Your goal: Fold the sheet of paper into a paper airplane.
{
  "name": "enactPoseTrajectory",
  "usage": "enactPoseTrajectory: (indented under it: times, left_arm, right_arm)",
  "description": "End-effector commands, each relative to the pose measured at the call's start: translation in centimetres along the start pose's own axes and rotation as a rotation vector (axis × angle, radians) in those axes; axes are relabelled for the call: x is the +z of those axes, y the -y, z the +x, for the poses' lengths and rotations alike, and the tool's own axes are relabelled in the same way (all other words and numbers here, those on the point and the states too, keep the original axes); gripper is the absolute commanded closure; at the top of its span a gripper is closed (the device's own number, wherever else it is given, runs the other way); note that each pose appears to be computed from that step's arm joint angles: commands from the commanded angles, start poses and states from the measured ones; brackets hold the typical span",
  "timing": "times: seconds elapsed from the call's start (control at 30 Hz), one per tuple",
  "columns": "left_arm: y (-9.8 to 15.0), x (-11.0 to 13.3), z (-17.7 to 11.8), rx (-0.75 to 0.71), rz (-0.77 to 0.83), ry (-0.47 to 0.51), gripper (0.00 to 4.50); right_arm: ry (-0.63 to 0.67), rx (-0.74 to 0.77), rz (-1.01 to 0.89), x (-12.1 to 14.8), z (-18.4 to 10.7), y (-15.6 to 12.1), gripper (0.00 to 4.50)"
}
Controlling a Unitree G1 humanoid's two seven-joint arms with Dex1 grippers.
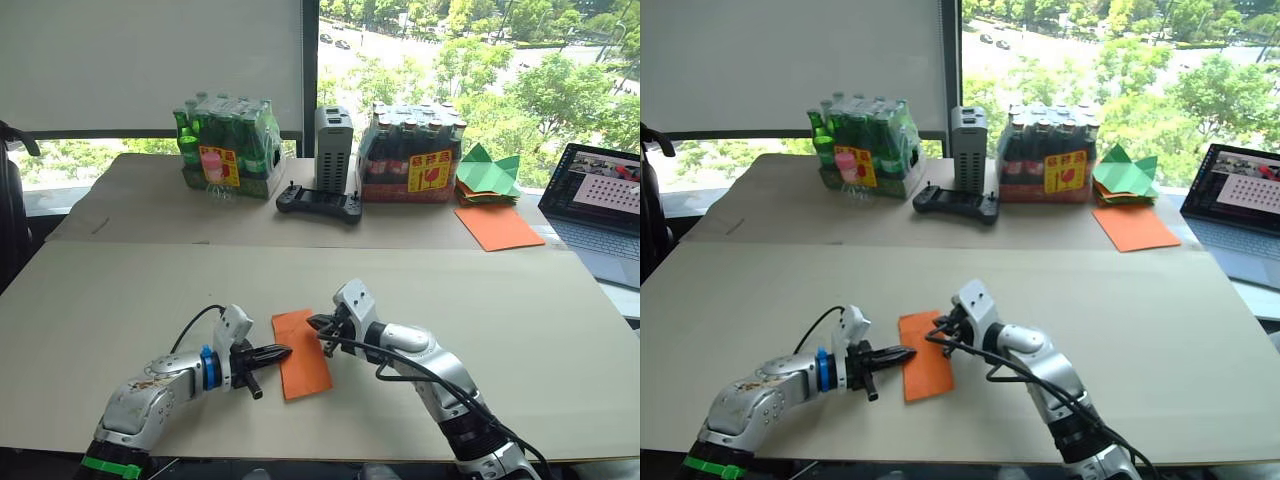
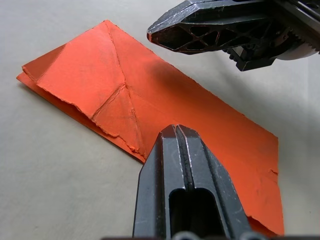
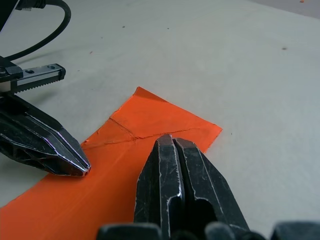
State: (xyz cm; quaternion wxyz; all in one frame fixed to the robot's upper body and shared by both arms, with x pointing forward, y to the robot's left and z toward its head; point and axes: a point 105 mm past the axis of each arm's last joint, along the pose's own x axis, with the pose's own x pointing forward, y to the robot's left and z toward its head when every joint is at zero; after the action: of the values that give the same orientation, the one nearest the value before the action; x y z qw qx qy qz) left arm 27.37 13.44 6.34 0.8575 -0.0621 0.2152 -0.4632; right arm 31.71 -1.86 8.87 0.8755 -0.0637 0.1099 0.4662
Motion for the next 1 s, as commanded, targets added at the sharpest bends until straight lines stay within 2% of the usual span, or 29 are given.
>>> enactPoseTrajectory:
  times: [0.03,0.27,0.57,1.0]
  left_arm:
    - [-0.8,-2.1,-0.6,0.058,-0.034,-0.079,4.5]
    - [-0.7,-2.3,-0.9,0.068,-0.037,-0.078,4.5]
    - [-0.7,-2.4,-0.7,0.065,-0.038,-0.077,4.5]
    - [-0.8,-2.1,-0.5,0.063,-0.031,-0.07,4.5]
  right_arm:
    - [0.009,-0.002,-0.036,0.6,0.4,0.0,4.47]
    - [-0.03,-0.058,-0.046,-0.2,1.1,1.1,4.47]
    - [-0.011,-0.092,-0.038,0.4,1.6,1.8,4.47]
    - [-0.052,-0.004,-0.048,-0.6,0.7,0.2,4.47]
